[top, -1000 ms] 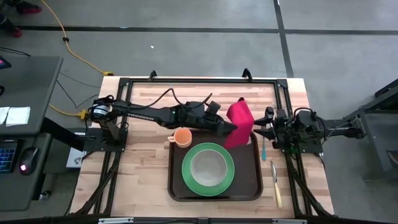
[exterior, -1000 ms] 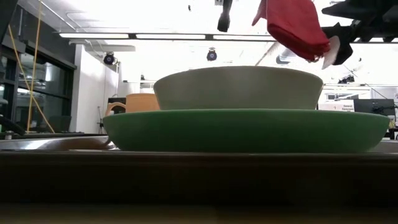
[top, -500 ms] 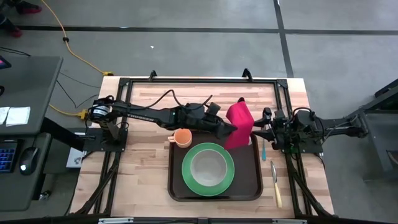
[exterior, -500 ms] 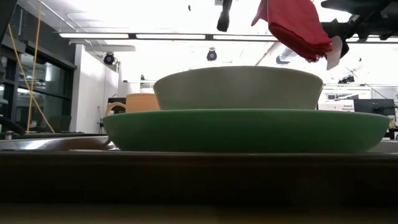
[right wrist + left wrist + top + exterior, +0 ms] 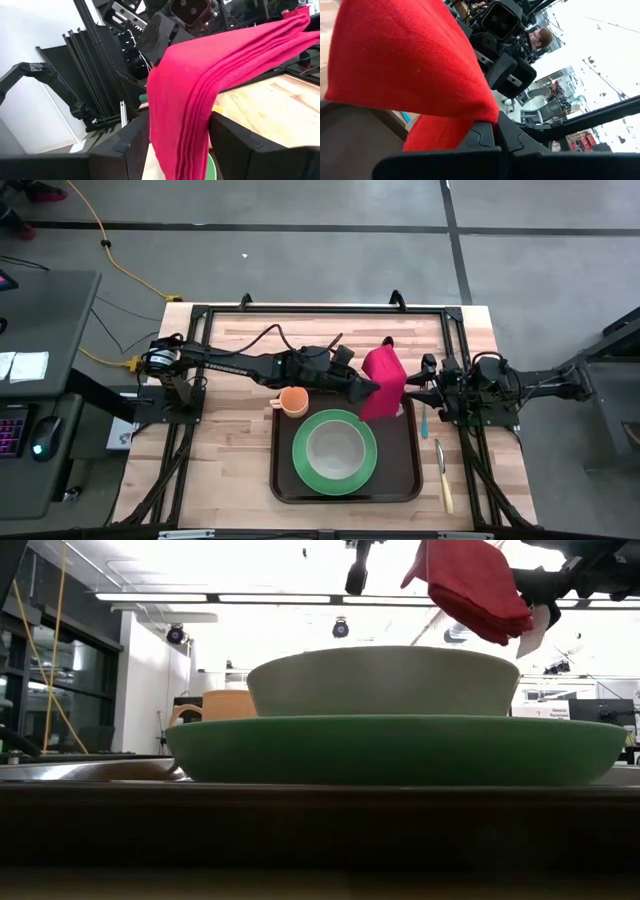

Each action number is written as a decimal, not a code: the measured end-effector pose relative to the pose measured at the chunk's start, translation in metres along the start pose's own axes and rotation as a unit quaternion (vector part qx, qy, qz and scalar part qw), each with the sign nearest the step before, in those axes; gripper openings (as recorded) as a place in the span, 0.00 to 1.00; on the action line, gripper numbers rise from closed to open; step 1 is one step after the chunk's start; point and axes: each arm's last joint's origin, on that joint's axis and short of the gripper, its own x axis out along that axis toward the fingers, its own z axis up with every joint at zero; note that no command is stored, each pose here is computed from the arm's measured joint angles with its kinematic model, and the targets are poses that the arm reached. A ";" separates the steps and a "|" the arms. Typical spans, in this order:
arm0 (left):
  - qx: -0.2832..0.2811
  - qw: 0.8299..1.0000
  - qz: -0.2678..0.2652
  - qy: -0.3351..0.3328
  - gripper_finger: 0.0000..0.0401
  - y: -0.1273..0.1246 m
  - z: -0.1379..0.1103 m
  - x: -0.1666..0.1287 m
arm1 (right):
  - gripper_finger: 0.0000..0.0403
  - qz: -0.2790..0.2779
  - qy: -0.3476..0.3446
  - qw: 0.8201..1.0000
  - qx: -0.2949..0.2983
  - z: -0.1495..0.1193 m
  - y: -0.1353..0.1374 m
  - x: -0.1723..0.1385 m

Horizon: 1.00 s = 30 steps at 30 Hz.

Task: Set up tray
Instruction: Put the red table napkin to the right of the green plate on the brown serving tray

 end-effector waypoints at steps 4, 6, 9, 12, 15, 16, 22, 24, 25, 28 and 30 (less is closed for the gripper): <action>0.000 1.000 0.003 -0.005 0.03 0.000 0.000 0.000 | 0.44 -0.001 0.001 1.000 0.000 0.000 0.000 0.001; 0.000 1.000 0.004 -0.005 0.03 0.000 0.000 0.000 | 0.44 -0.002 0.004 1.000 0.000 -0.001 -0.001 0.002; -0.001 1.000 0.002 -0.006 0.03 0.002 -0.001 0.004 | 0.44 -0.002 0.007 1.000 0.003 -0.001 -0.001 0.006; -0.002 1.000 0.002 0.008 0.03 0.004 -0.003 0.009 | 0.44 0.005 0.006 1.000 0.003 -0.001 -0.001 0.011; 0.000 1.000 -0.006 0.018 0.03 0.005 -0.004 0.016 | 0.44 0.008 0.016 1.000 0.004 -0.003 -0.001 0.014; -0.001 1.000 -0.007 0.022 0.03 0.005 -0.005 0.017 | 0.44 0.007 0.019 1.000 0.005 -0.004 -0.002 0.014; 0.000 1.000 -0.004 0.024 0.03 0.007 -0.006 0.020 | 0.43 0.018 0.024 1.000 0.006 -0.004 -0.001 0.014; 0.000 1.000 -0.005 0.023 0.03 0.006 -0.006 0.019 | 0.41 0.020 0.024 0.999 0.010 -0.004 -0.001 0.014; 0.000 1.000 -0.005 0.023 0.03 0.006 -0.006 0.019 | 0.41 0.021 0.026 0.999 0.013 -0.004 -0.001 0.014; 0.000 1.000 -0.001 0.026 0.03 0.007 -0.006 0.019 | 0.37 0.024 0.031 0.999 0.018 -0.005 -0.001 0.014; 0.000 1.000 -0.001 0.026 0.03 0.007 -0.006 0.019 | 0.34 0.027 0.032 0.999 0.023 -0.005 -0.001 0.014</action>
